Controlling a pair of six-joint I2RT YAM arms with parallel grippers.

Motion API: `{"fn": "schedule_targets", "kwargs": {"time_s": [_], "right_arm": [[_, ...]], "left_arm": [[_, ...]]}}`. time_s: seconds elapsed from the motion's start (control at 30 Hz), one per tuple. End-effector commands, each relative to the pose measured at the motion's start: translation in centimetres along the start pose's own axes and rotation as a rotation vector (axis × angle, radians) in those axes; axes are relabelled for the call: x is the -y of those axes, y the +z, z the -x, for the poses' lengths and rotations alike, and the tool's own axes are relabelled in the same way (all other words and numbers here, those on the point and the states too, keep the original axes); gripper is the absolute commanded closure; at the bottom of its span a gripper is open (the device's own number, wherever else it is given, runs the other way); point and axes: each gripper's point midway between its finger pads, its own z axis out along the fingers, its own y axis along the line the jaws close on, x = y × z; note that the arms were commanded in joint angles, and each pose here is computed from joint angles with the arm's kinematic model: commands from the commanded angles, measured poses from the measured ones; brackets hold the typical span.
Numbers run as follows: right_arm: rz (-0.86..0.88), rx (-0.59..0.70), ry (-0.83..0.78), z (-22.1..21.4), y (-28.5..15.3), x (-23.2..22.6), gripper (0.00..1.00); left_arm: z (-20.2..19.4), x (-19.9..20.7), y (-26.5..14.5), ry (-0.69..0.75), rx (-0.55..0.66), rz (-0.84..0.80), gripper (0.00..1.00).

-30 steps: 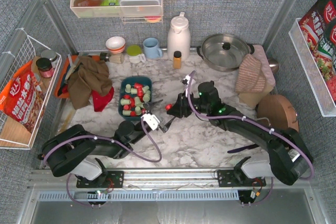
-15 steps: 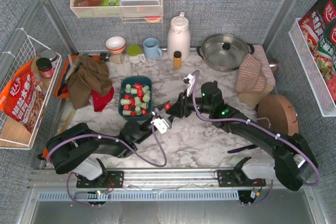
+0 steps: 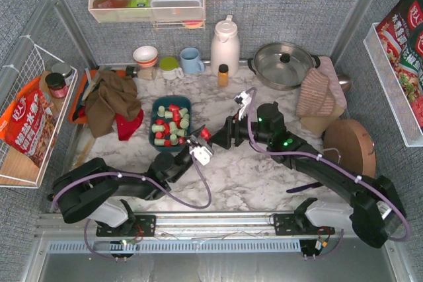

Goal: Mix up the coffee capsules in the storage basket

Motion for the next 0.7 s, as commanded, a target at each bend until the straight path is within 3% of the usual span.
{"fn": "schedule_targets", "kwargs": {"time_s": [0.0, 0.1, 0.27, 0.47, 0.67], "right_arm": [[-0.165, 0.063, -0.038, 1.3, -1.3, 2.1, 0.40], [-0.357, 0.107, -0.047, 1.6, -3.1, 5.1, 0.39], [-0.629, 0.161, -0.028, 1.5, -6.1, 9.4, 0.38], [-0.637, 0.137, -0.013, 0.9, -5.8, 9.9, 0.36], [-0.631, 0.117, -0.010, 0.3, -5.6, 10.1, 0.36]], "left_arm": [[-1.7, -3.4, -1.1, -0.100, -0.088, 0.167, 0.74], [-3.5, -5.1, -2.0, -0.212, -0.158, 0.238, 0.74], [-8.8, -9.9, -4.7, -0.493, -0.404, 0.483, 0.74], [-12.6, -12.1, -6.8, -0.674, -0.604, 0.628, 0.63], [-14.9, -13.3, -5.7, -0.743, -0.688, 0.633, 0.62]]}}
